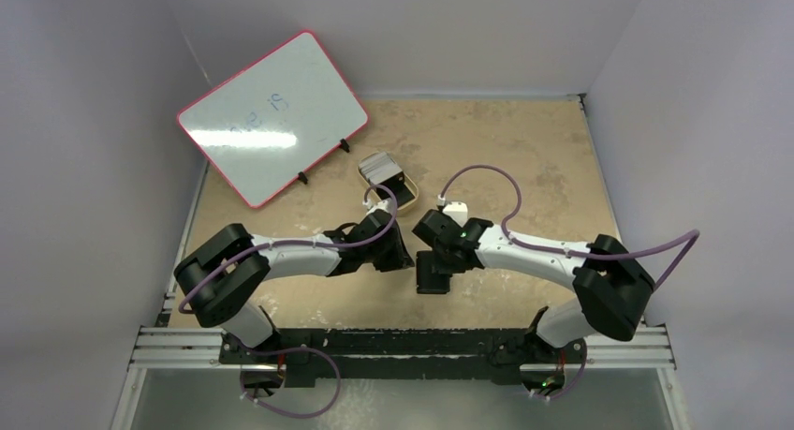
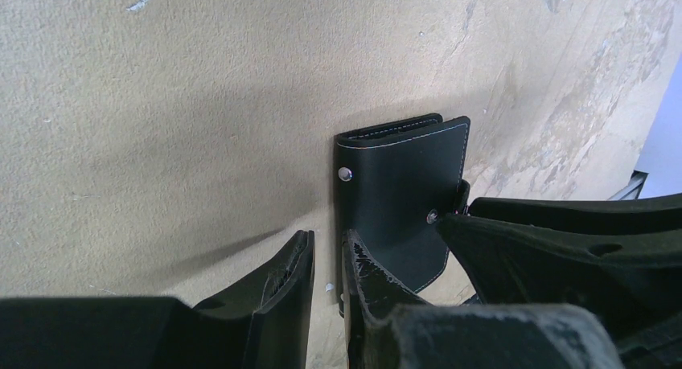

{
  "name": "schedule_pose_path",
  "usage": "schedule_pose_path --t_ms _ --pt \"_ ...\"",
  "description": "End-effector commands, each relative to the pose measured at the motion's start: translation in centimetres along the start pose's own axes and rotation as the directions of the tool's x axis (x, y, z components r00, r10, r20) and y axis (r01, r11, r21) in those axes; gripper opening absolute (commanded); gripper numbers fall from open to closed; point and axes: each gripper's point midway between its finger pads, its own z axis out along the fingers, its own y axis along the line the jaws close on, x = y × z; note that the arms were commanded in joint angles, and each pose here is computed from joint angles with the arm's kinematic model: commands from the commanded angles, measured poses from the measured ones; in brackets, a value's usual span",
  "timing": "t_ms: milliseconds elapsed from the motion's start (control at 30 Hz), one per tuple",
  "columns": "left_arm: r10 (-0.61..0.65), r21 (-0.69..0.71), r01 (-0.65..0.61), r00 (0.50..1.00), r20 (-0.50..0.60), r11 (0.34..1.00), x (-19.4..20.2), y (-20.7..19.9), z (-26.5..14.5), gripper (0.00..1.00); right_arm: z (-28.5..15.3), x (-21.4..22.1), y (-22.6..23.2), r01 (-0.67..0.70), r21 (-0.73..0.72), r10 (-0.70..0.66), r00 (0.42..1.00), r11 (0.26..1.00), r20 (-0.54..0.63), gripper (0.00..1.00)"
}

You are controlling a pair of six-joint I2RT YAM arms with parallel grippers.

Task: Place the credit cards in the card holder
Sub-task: Close the card holder at the center of the board.

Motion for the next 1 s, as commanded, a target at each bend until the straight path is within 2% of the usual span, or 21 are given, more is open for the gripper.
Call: schedule_pose_path --t_ms 0,167,567,633,767,967 --pt "0.015 0.037 -0.015 1.000 0.012 0.999 -0.2 -0.7 0.1 0.18 -0.3 -1.2 -0.2 -0.016 0.052 0.014 0.999 0.999 0.037 0.32" --pt "0.017 0.037 -0.018 1.000 0.013 0.999 -0.3 -0.8 0.1 0.18 -0.2 -1.2 -0.6 -0.017 0.078 0.014 0.999 0.997 0.037 0.28" --pt "0.020 0.037 -0.021 1.000 0.008 0.999 -0.2 -0.9 0.2 0.18 -0.1 -1.1 0.5 -0.001 0.025 0.000 0.999 1.000 0.032 0.08" --pt "0.019 0.035 -0.019 1.000 0.006 0.999 -0.2 -0.8 0.2 0.18 0.0 -1.0 0.7 0.001 0.015 -0.002 1.000 1.000 0.030 0.08" --pt "0.018 0.034 -0.018 1.000 0.007 0.999 -0.2 -0.8 0.3 0.18 0.0 -1.0 1.0 0.005 0.005 -0.005 1.000 1.000 0.028 0.19" --pt "0.017 0.033 -0.017 1.000 0.007 0.999 -0.2 -0.7 0.3 0.18 -0.4 -1.3 1.2 -0.001 -0.010 0.002 0.999 1.000 0.044 0.20"
